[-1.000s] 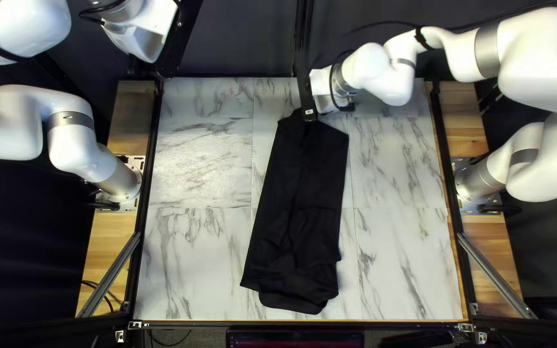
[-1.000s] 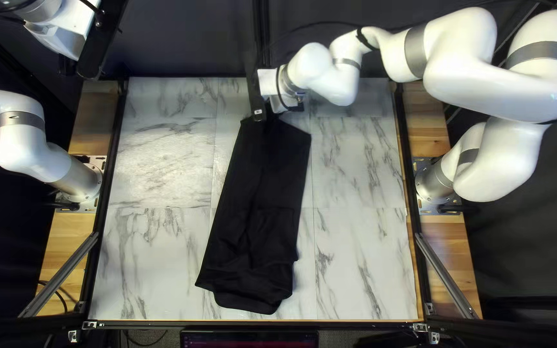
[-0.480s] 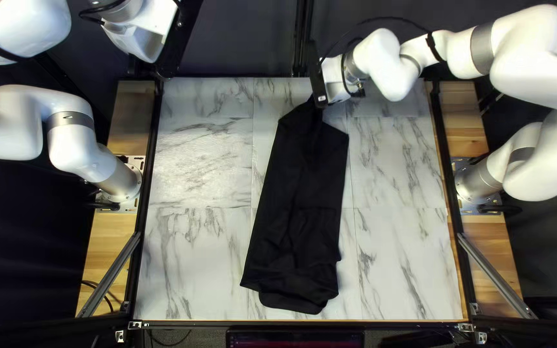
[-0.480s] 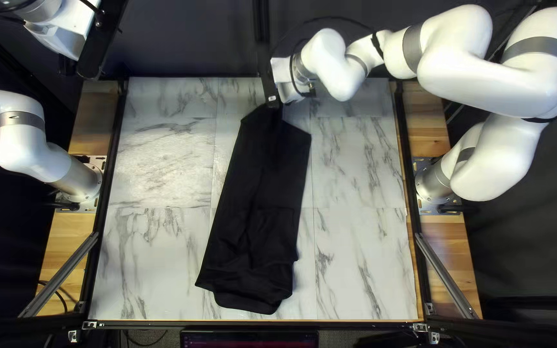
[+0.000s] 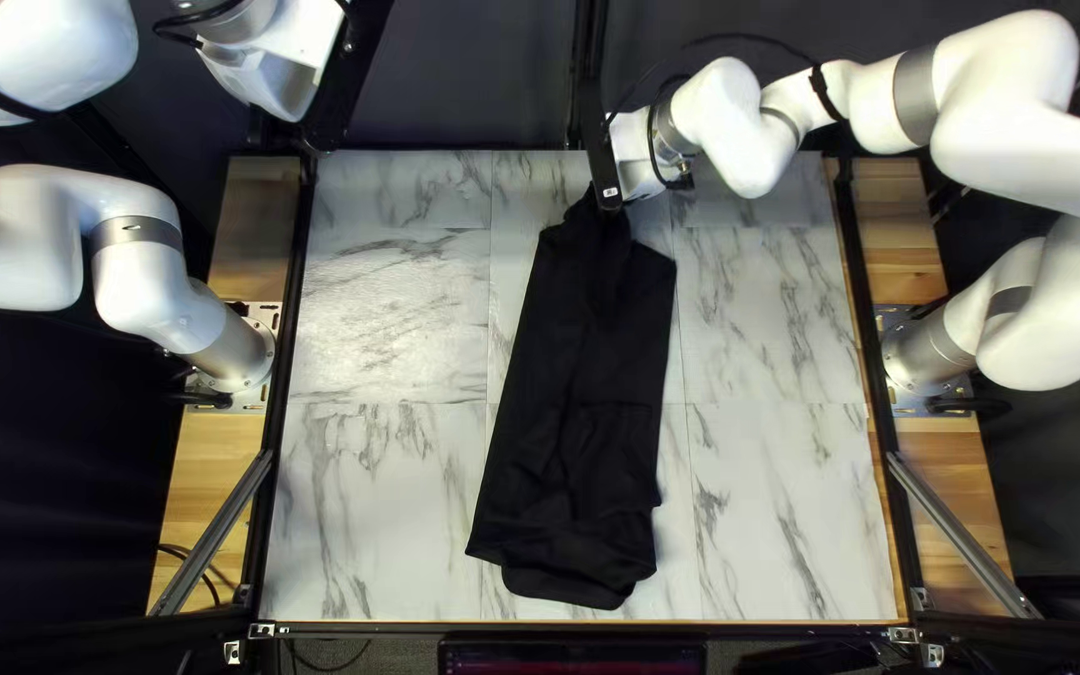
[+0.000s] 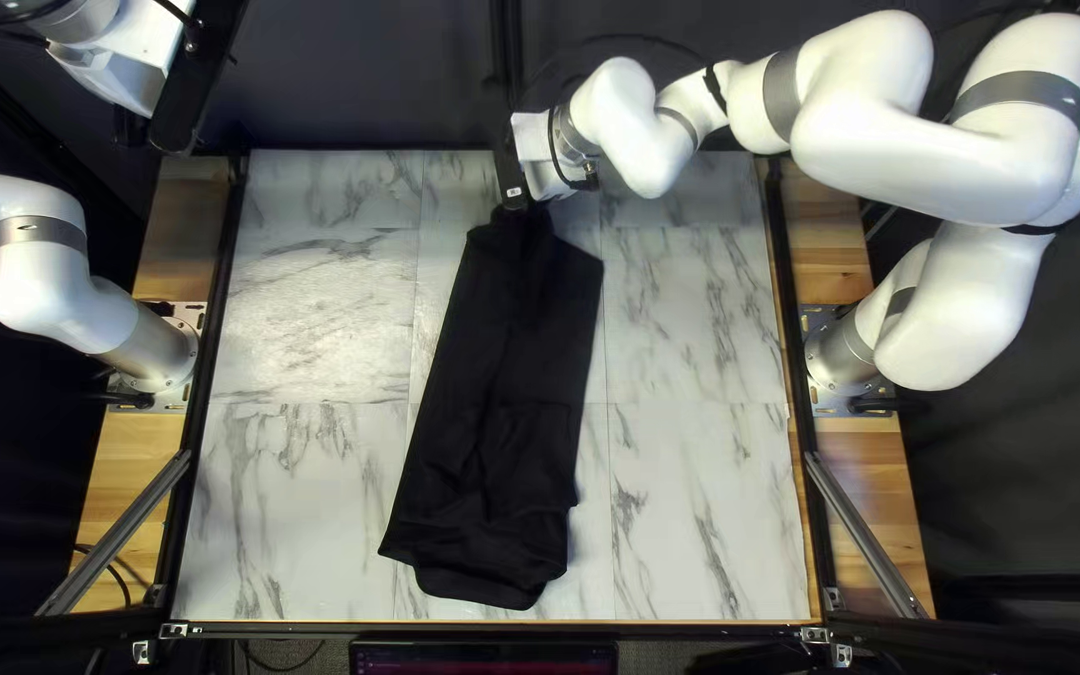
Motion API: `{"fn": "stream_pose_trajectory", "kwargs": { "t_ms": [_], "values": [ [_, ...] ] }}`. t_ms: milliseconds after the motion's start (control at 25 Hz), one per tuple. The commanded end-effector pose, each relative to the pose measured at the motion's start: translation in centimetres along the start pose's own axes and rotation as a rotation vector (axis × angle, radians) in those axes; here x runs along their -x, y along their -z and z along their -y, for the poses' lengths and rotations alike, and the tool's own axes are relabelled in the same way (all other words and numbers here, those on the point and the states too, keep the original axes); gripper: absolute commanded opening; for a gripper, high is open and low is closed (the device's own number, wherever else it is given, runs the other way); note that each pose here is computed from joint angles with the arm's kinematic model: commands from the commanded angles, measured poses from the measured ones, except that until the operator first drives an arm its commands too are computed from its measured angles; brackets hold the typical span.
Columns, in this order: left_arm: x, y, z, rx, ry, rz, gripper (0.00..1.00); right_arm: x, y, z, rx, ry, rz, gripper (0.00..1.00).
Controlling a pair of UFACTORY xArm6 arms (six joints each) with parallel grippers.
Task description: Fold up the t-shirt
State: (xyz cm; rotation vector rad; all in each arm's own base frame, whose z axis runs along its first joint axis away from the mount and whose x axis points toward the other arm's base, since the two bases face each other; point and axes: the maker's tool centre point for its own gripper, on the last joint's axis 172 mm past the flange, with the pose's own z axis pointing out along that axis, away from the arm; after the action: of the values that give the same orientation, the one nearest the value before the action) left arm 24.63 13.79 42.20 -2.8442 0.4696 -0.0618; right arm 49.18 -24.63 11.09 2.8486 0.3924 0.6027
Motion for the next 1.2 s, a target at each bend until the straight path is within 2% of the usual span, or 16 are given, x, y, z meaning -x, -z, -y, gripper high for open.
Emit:
{"fn": "stream_pose_trajectory", "kwargs": {
  "t_ms": [40, 280, 520, 680, 960, 1200],
  "values": [
    [0.0, 0.0, 0.0, 0.000, 0.000, 0.000, 1.00, 2.4, -0.5, -0.9, -0.003, -0.024, 0.009, 0.00],
    [0.0, 0.0, 0.0, 0.000, 0.000, 0.000, 1.00, 3.6, -1.0, -2.4, -0.006, -0.043, 0.022, 0.00],
    [0.0, 0.0, 0.0, 0.000, 0.000, 0.000, 1.00, 1.6, -0.6, -1.9, 0.001, -0.027, 0.011, 0.00],
    [0.0, 0.0, 0.0, 0.000, 0.000, 0.000, 1.00, -0.1, -0.8, -0.4, 0.008, -0.008, 0.005, 0.00],
    [0.0, 0.0, 0.0, 0.000, 0.000, 0.000, 1.00, -3.3, 0.3, 1.8, 0.047, 0.007, 0.033, 0.00],
    [0.0, 0.0, 0.0, 0.000, 0.000, 0.000, 1.00, -6.0, 1.3, 3.4, 0.077, 0.023, 0.032, 0.00]
  ]
}}
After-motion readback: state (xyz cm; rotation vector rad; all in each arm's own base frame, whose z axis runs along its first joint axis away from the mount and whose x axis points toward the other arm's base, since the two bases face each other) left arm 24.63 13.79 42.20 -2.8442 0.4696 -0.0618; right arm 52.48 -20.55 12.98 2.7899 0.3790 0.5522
